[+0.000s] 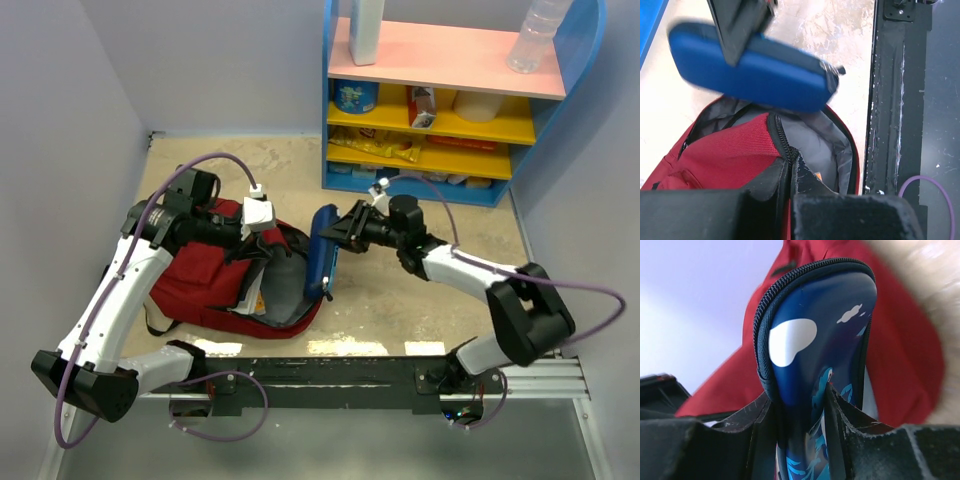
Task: Pack the student bag
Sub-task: Pick up the stationery from the center of the board, then place the stationery in the student bag, then zip the student bag at the center of the board.
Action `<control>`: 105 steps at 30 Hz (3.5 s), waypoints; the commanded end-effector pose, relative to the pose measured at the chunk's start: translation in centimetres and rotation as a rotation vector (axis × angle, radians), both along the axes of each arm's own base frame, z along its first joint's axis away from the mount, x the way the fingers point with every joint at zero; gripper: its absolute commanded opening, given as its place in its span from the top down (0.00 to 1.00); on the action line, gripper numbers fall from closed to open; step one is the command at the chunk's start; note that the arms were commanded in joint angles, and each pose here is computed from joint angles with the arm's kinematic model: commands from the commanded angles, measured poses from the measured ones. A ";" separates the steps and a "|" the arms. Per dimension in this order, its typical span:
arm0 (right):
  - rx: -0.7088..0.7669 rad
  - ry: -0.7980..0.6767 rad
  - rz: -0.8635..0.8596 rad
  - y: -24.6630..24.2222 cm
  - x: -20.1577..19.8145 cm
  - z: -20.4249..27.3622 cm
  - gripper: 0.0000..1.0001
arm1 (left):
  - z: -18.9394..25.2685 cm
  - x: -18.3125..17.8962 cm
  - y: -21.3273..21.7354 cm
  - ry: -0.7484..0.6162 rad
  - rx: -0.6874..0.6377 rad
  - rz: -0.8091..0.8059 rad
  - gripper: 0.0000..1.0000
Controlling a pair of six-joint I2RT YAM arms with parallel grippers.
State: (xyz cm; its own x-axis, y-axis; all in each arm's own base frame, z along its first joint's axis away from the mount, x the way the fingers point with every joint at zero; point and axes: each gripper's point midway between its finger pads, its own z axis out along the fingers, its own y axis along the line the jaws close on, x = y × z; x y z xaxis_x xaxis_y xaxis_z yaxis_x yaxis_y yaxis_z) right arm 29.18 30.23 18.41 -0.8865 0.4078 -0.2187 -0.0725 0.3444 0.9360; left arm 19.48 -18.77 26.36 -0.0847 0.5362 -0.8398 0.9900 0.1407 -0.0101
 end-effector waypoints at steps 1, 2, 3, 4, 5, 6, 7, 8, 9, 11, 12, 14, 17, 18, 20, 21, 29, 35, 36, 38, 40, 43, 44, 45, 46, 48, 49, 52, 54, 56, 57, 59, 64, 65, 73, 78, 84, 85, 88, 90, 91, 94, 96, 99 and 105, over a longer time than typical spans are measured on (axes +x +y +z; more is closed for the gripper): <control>0.281 -0.220 0.195 4.2 -2.4 6.5 0.63 | 3.1 0.8 -0.9 -0.091 -0.064 -0.014 1.00; 0.288 -0.237 0.233 5.5 -3.0 7.2 0.63 | 3.1 0.8 -0.9 -0.095 -0.063 -0.014 1.00; 0.264 -0.229 0.245 6.2 -3.0 6.6 0.61 | 3.2 0.8 -0.9 -0.096 -0.061 -0.011 1.00; 0.219 -0.222 0.258 6.8 -3.1 5.4 0.58 | 3.2 0.9 -0.8 -0.097 -0.057 -0.005 1.00; 0.194 -0.201 0.270 7.7 -3.1 4.4 0.50 | 3.3 0.8 -0.8 -0.099 -0.058 -0.005 1.00; 0.165 -0.174 0.265 7.9 -2.9 3.2 0.46 | 3.3 0.8 -0.7 -0.101 -0.056 -0.003 1.00; 0.153 -0.153 0.263 8.0 -2.9 2.4 0.42 | 3.3 0.8 -0.7 -0.101 -0.056 -0.003 1.00; 0.124 -0.117 0.254 8.1 -2.7 0.9 0.35 | 3.2 0.7 -0.7 -0.096 -0.055 -0.002 1.00; 0.065 -0.054 0.247 7.8 -2.8 -1.0 0.32 | 3.1 0.7 -0.7 -0.096 -0.053 -0.004 1.00; -0.066 -0.048 0.208 7.2 -1.8 -3.3 0.27 | 3.1 0.7 -0.7 -0.093 -0.053 -0.003 1.00; -0.131 -0.032 0.203 6.7 -1.8 -4.6 0.27 | 3.0 0.7 -0.7 -0.094 -0.052 -0.004 1.00; -0.312 -0.006 0.164 4.9 -1.3 -7.2 0.26 | 3.0 0.7 -0.7 -0.093 -0.053 -0.006 1.00; -0.534 -0.013 0.088 1.6 -0.8 -9.2 0.25 | 2.9 0.7 -0.8 -0.085 -0.056 -0.009 1.00; -0.573 -0.026 0.085 0.7 -1.1 -8.8 0.26 | 2.8 0.6 -0.8 -0.081 -0.057 -0.012 1.00; -0.617 -0.057 0.034 -0.2 -0.9 -8.3 0.31 | 2.8 0.7 -0.9 -0.080 -0.061 -0.011 1.00; -0.613 -0.078 0.028 -0.3 -1.0 -7.3 0.33 | 2.8 0.7 -0.9 -0.080 -0.061 -0.013 1.00; -0.573 -0.239 0.123 5.8 -4.7 -3.5 0.70 | 3.6 0.8 -1.0 -0.083 -0.075 -0.005 1.00; -0.433 -0.262 0.196 9.6 -8.8 -4.1 0.98 | 3.6 0.8 -0.9 -0.083 -0.067 0.003 1.00; -0.374 -0.273 0.189 10.4 -8.7 -3.4 0.98 | 3.5 0.8 -0.9 -0.083 -0.068 0.001 1.00; -0.377 -0.245 0.198 10.8 -9.0 -5.1 0.97 | 3.4 0.7 -0.9 -0.078 -0.067 0.000 1.00; -0.412 -0.217 0.200 11.3 -8.6 -6.2 0.99 | 3.5 0.8 -0.9 -0.080 -0.068 0.000 1.00; -0.533 -0.159 0.183 11.6 -7.5 -8.6 1.00 | 3.6 0.7 -0.9 -0.081 -0.067 0.001 1.00; -0.650 -0.143 0.105 10.1 -6.2 -9.8 1.00 | 3.6 0.6 -0.8 -0.079 -0.064 0.001 1.00; -0.820 -0.058 0.083 7.2 -6.6 -12.5 1.00 | 3.5 0.6 -0.7 -0.082 -0.059 0.003 1.00; -0.836 -0.078 0.065 7.3 -5.9 -11.3 1.00 | 3.3 0.6 -0.7 -0.078 -0.055 0.006 1.00; -0.885 -0.102 0.029 6.1 -5.6 -10.4 1.00 | 3.0 0.7 -0.6 -0.081 -0.052 0.005 1.00; -0.843 -0.136 0.021 5.9 -5.7 -8.5 1.00 | 2.7 0.8 -0.7 -0.077 -0.050 0.005 1.00; -0.698 -0.244 -0.015 5.5 -6.0 -3.9 0.95 | 2.2 1.0 -0.9 -0.065 -0.057 0.006 1.00; -0.643 -0.303 -0.026 5.2 -6.1 -2.6 0.93 | 2.0 1.2 -1.1 -0.054 -0.063 0.008 1.00; -0.669 -0.316 -0.013 4.3 -6.5 -2.0 0.92 | 1.4 1.8 -1.3 -0.047 -0.068 0.017 1.00; -0.668 -0.333 0.004 4.5 -6.8 -1.6 0.92 | 1.2 2.0 -1.4 -0.043 -0.065 0.023 1.00; -0.612 -0.416 0.031 5.2 -7.7 0.5 0.90 | 0.8 2.4 -1.6 -0.024 -0.067 0.029 1.00; -0.473 -0.573 0.088 6.2 -11.2 4.7 0.75 | 0.1 2.0 -2.1 0.034 -0.079 0.012 0.92; -0.464 -0.624 0.109 6.5 -11.8 5.6 0.73 | -0.3 2.0 -2.0 0.040 -0.069 0.011 0.86; -0.532 -0.792 0.373 11.8 -19.3 4.4 0.54 | -1.2 0.7 -1.0 0.039 -0.036 0.027 0.73; -0.668 -0.875 0.407 13.7 -19.6 2.3 0.51 | -1.7 -0.1 -0.2 0.034 -0.005 0.026 0.57; -0.711 -0.985 0.416 15.2 -18.5 2.2 0.50 | -0.4 -0.8 2.9 -0.065 0.063 0.085 0.46; -0.721 -0.998 0.415 15.4 -18.3 2.4 0.50 | -0.6 -1.3 3.6 -0.064 0.079 0.094 0.44; -0.777 -1.021 0.416 16.0 -17.6 2.3 0.49 | -2.2 -1.3 6.0 -0.056 0.137 0.141 0.41; -0.804 -1.030 0.425 16.4 -17.1 1.7 0.49 | -3.5 -1.4 7.0 -0.031 0.170 0.151 0.39; -0.804 -1.032 0.431 16.6 -17.1 1.4 0.49 | -4.0 -1.8 7.2 -0.010 0.181 0.149 0.31; -0.798 -1.034 0.458 17.3 -16.9 0.6 0.48 | -3.8 -1.6 7.2 -0.014 0.169 0.162 0.16; -0.818 -1.027 0.474 17.4 -16.6 -0.3 0.48 | -3.0 -1.2 7.1 -0.035 0.155 0.180 0.14; -0.831 -1.018 0.476 17.3 -16.2 -0.7 0.47 | -2.2 -0.8 7.2 -0.049 0.151 0.194 0.04; -0.827 -0.988 0.463 17.6 -14.7 -1.2 0.48 | -3.7 -1.6 8.2 -0.028 0.203 0.180 0.04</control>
State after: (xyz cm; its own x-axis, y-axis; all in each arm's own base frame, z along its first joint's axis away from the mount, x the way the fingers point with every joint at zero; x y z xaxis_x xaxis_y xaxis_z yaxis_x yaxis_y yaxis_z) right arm 11.69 46.61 14.54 -0.2062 -0.5296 -0.8228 -0.8769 0.4732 -0.0849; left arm 19.92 -10.47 22.69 -0.1955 0.6617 -0.7238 0.9266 0.3664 0.0847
